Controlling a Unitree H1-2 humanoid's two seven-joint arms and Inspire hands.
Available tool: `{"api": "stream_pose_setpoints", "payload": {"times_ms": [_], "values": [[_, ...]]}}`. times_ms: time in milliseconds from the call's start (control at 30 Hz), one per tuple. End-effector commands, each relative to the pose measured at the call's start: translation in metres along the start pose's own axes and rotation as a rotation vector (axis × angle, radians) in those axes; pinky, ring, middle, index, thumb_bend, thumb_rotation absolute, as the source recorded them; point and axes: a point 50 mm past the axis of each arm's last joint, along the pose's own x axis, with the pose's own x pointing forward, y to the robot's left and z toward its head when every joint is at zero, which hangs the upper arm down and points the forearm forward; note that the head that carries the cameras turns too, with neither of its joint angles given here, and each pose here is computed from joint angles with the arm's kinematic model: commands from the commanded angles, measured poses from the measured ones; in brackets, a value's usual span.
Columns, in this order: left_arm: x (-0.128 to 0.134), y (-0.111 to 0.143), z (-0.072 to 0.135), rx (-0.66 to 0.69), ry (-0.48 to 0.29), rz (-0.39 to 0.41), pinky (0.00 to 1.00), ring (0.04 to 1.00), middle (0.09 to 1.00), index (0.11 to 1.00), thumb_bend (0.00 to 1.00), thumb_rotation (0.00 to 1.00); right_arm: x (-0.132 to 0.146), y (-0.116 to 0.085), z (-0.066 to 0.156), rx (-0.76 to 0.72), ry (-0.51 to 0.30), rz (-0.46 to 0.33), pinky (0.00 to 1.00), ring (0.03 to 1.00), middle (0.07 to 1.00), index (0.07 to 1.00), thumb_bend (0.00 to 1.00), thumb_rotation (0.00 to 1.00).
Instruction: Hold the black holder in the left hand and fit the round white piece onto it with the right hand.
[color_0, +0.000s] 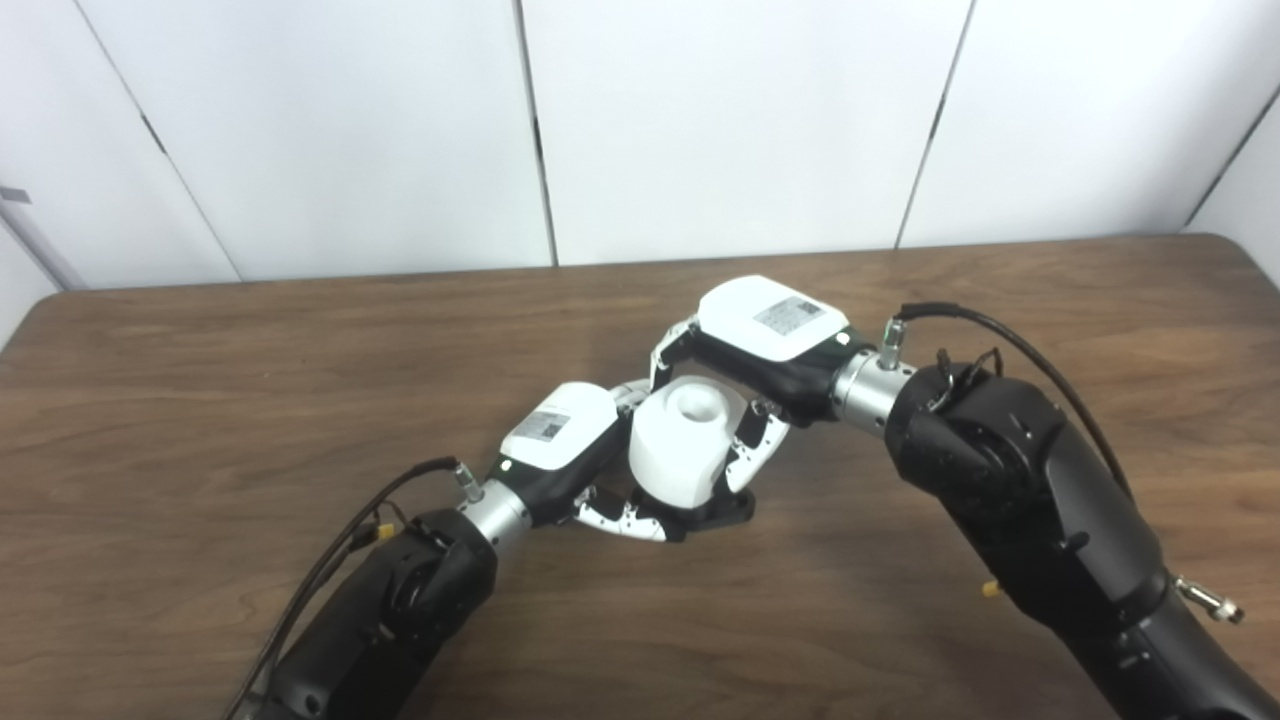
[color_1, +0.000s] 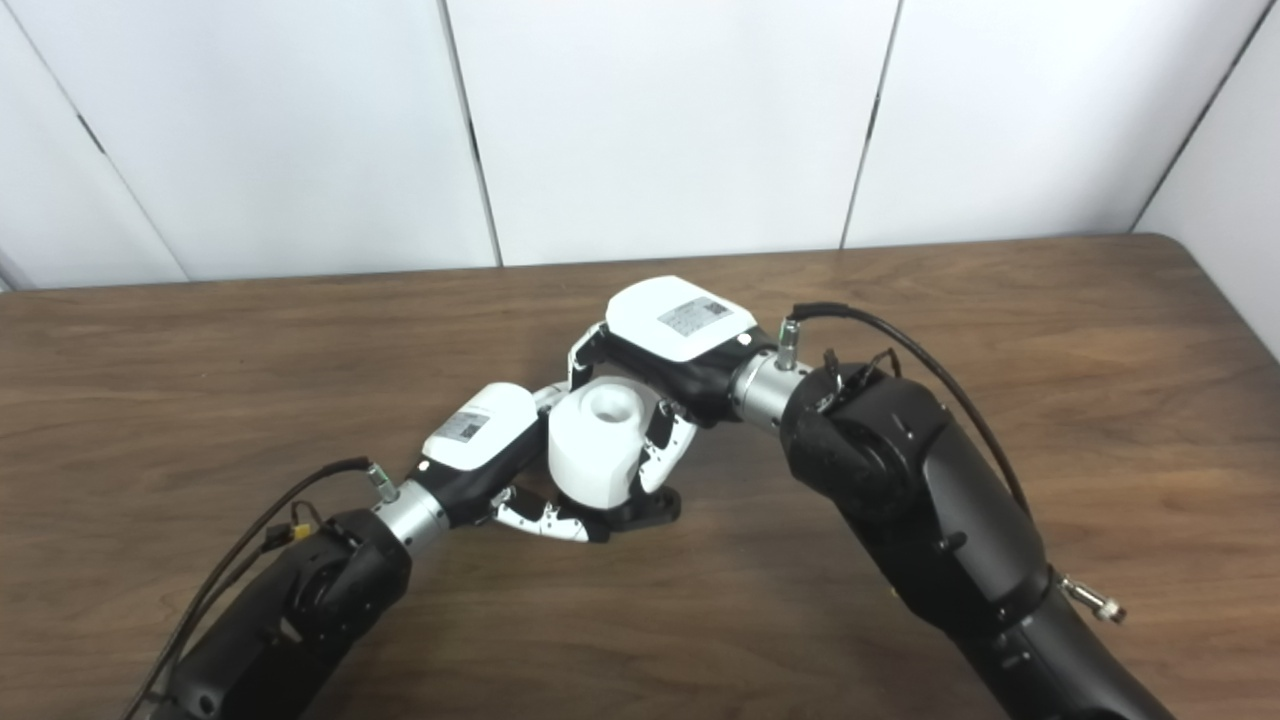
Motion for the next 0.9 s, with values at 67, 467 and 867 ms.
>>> {"api": "stream_pose_setpoints", "payload": {"times_ms": [67, 467, 867], "values": [[-0.0139, -0.0278, -0.0056, -0.006, 0.053, -0.157, 0.73, 0.918, 0.88, 0.486, 0.52, 0.07, 0.0031, -0.0128, 0.0014, -0.046, -0.029, -0.057, 0.6, 0.745, 0.712, 0.481, 0.53, 0.14], [-0.0187, -0.0259, -0.007, -0.015, 0.054, -0.161, 0.73, 0.916, 0.894, 0.486, 0.52, 0.07, 0.0039, -0.0111, -0.0005, -0.041, -0.017, -0.039, 0.61, 0.75, 0.717, 0.481, 0.52, 0.14], [-0.0216, -0.0245, -0.0084, -0.024, 0.059, -0.177, 0.75, 0.907, 0.898, 0.486, 0.52, 0.07, 0.0008, -0.0148, -0.0056, -0.06, -0.013, -0.035, 0.6, 0.749, 0.713, 0.481, 0.52, 0.14]]}}
